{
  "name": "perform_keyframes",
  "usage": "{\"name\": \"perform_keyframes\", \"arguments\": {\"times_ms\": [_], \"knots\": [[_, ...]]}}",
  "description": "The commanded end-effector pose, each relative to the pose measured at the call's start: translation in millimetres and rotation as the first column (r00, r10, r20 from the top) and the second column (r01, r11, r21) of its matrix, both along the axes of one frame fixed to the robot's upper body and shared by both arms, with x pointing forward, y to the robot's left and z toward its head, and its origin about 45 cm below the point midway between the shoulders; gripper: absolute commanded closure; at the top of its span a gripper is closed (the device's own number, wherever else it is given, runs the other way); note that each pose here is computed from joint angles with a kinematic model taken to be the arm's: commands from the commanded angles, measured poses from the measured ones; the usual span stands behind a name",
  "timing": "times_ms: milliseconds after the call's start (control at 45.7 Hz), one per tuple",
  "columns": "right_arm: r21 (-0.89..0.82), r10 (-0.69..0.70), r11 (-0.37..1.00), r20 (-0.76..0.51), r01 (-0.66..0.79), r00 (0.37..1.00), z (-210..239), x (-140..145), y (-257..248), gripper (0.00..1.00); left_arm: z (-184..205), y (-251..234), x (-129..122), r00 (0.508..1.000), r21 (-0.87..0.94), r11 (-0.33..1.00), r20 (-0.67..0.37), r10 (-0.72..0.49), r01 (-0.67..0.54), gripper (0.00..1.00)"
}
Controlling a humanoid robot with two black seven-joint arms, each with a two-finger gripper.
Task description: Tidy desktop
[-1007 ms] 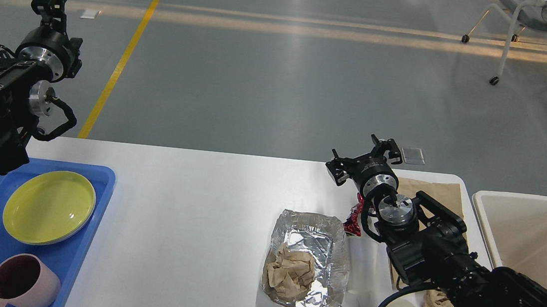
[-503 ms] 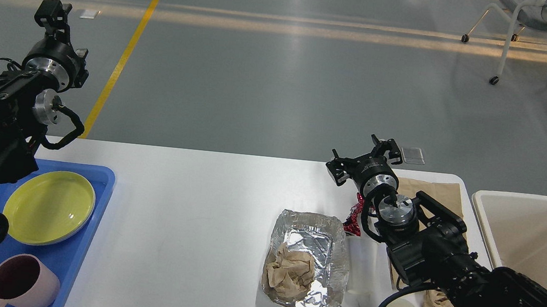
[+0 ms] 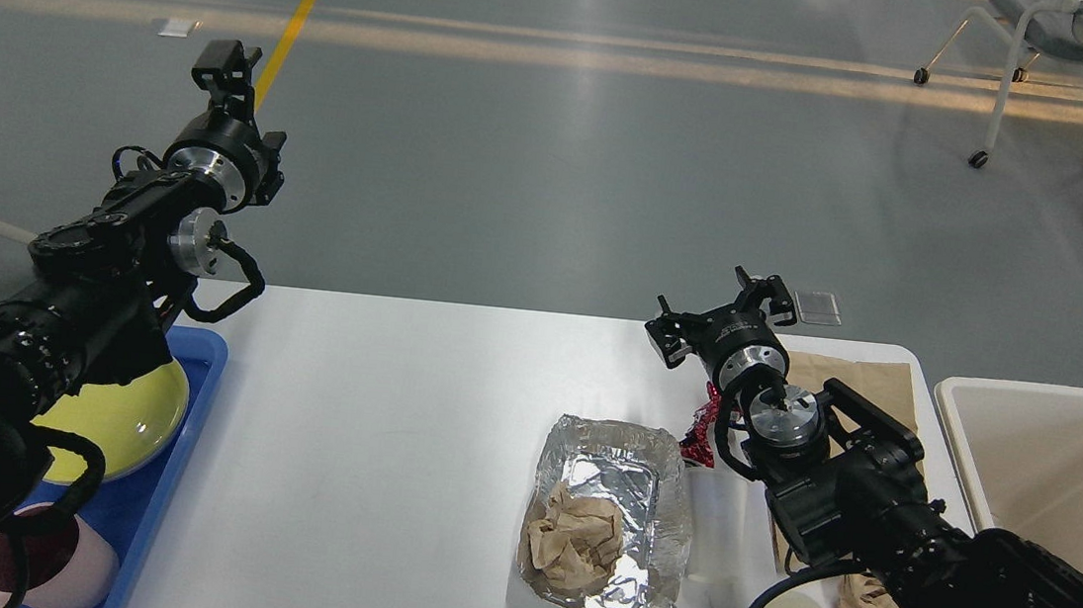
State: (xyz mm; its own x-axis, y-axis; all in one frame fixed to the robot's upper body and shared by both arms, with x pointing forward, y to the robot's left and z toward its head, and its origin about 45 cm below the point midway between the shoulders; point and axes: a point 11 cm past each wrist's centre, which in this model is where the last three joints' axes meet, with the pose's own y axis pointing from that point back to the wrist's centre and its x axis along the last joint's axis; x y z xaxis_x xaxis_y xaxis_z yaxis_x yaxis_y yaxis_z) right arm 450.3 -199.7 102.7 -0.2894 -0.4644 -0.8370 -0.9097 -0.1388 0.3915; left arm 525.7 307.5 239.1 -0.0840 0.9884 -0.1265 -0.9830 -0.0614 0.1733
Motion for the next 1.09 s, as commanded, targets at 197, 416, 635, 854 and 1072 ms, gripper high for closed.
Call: {"name": "perform_keyframes", "arguments": {"times_ms": [197,416,635,854,1072], "knots": [[0.001,0.0,1.0,-0.001,0.0,1.0,0,0,0,0.0,-18,-55,-3,0.996,-0.048,0.995,-0.025,-0.087,0.086,0.02],[0.001,0.001,1.0,0.001,-0.001,1.0,0,0,0,0.0,-22,-59,-5,0.995,-0.065,0.994,-0.017,-0.094,0.093,0.02],[0.001,0.001,1.0,0.001,-0.001,1.0,0,0,0,0.0,-23,-69,-5,0.998,-0.192,0.98,0.001,-0.056,0.056,0.0],[0.0,-0.001,1.0,0.001,0.001,1.0,0,0,0,0.0,-50,-74,-18,0.998,-0.254,0.967,-0.045,-0.039,0.027,0.0],[0.0,-0.001,1.0,0.0,0.001,1.0,0,0,0,0.0,-51,-78,-18,0.998,-0.277,0.96,-0.046,-0.038,0.023,0.0]]}}
